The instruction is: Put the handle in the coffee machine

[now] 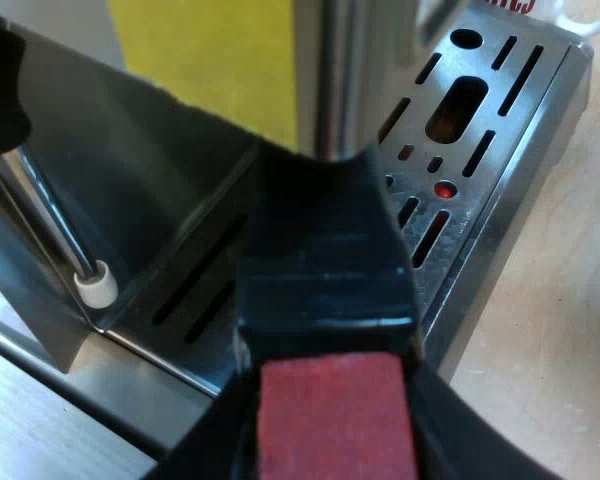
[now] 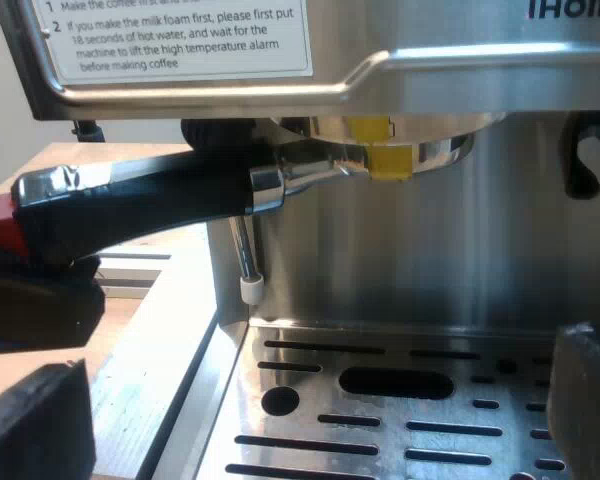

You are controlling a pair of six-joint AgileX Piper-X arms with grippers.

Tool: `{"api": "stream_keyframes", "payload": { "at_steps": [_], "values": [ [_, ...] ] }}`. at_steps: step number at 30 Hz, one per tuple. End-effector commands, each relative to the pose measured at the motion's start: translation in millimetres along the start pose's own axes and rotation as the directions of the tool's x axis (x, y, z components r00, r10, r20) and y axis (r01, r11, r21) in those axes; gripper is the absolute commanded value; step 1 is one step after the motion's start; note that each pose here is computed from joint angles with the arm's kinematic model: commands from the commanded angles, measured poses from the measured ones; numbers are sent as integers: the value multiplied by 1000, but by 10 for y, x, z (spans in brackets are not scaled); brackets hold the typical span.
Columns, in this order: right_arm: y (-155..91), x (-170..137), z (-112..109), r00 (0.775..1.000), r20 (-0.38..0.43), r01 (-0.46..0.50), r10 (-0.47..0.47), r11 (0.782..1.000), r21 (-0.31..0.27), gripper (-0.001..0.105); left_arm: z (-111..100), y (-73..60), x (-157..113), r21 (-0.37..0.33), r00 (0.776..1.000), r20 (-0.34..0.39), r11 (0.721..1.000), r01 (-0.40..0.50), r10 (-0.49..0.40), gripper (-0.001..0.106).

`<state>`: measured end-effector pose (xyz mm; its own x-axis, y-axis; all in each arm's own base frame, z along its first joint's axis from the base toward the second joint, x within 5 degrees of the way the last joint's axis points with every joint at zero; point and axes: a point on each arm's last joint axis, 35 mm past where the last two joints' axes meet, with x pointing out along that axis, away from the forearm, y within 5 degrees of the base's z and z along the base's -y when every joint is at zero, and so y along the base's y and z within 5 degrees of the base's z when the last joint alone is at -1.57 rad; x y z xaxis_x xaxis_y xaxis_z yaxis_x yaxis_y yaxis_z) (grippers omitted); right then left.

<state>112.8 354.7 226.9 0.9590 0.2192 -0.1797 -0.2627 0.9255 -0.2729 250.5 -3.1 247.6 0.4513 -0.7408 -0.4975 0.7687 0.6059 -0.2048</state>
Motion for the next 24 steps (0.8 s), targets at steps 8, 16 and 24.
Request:
{"api": "stream_keyframes", "payload": {
  "at_steps": [8,16,24],
  "values": [
    [-93,143,20,999,-8,43,-43,999,2,93,189,-12,-59,83,994,96,995,48,-56,0],
    [-217,434,-49,999,-49,4,-7,998,-65,65,189,-12,-59,83,994,96,995,48,-56,0],
    [-114,587,-228,994,-69,-94,90,994,-57,49,189,-12,-59,83,994,96,995,48,-56,0]
  ]
}}
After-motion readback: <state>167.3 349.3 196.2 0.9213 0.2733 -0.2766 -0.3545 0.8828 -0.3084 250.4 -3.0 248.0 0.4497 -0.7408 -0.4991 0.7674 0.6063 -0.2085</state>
